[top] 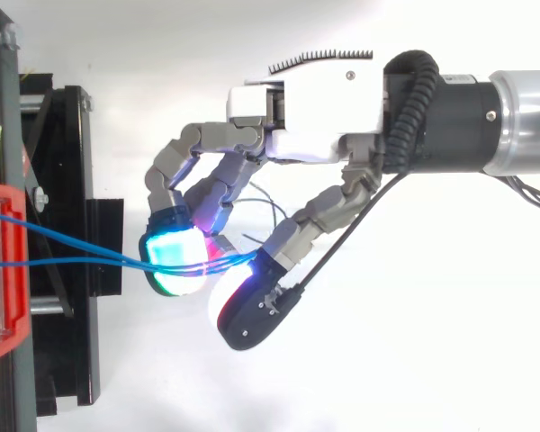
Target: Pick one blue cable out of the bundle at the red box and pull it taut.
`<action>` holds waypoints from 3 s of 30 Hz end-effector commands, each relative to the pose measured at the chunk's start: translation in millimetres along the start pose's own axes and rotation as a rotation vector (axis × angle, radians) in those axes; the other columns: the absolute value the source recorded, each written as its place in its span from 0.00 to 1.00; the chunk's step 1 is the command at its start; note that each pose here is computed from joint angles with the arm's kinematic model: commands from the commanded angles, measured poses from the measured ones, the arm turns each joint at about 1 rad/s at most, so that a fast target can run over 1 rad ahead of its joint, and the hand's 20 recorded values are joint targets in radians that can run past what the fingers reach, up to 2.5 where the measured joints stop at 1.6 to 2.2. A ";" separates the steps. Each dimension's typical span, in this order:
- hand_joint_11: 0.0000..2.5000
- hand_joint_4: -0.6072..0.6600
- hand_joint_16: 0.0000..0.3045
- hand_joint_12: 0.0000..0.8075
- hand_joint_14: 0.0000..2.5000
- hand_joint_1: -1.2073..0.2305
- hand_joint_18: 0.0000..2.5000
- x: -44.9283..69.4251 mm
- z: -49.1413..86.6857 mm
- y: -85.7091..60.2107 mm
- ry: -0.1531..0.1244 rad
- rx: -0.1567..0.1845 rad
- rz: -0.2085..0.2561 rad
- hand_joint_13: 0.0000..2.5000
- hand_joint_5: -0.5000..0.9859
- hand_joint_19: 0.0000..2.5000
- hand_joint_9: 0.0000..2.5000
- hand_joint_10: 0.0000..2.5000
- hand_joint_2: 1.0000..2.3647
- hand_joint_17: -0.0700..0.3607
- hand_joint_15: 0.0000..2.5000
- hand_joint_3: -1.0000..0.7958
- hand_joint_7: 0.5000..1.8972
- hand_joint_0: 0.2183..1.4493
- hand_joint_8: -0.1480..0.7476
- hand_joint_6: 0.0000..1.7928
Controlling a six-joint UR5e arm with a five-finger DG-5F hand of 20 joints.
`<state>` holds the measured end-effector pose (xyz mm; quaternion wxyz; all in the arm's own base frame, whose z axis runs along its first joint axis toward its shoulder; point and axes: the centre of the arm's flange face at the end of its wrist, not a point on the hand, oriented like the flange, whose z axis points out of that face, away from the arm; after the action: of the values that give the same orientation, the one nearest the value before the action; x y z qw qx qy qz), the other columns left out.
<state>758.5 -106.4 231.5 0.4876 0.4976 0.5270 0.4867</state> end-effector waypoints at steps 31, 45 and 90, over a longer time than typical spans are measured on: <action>0.61 0.53 0.14 0.45 0.01 0.28 0.28 0.0 0.3 0.3 0.000 -0.003 0.000 0.39 0.20 0.16 0.45 0.14 0.01 0.39 0.30 0.37 0.37 0.42 0.54 0.52; 0.61 0.52 0.14 0.44 0.01 0.27 0.32 0.0 0.3 0.3 0.000 -0.003 0.012 0.47 0.20 0.22 0.44 0.25 0.01 0.39 0.47 0.34 0.34 0.44 0.52 0.52; 0.62 0.62 0.17 0.50 0.01 0.34 0.25 4.5 1.1 0.5 0.004 -0.003 0.012 0.35 0.21 0.22 0.41 0.08 0.00 0.43 0.33 0.28 0.27 0.27 0.55 0.45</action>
<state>759.3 -103.2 231.8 0.4848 0.4994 0.5238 0.4911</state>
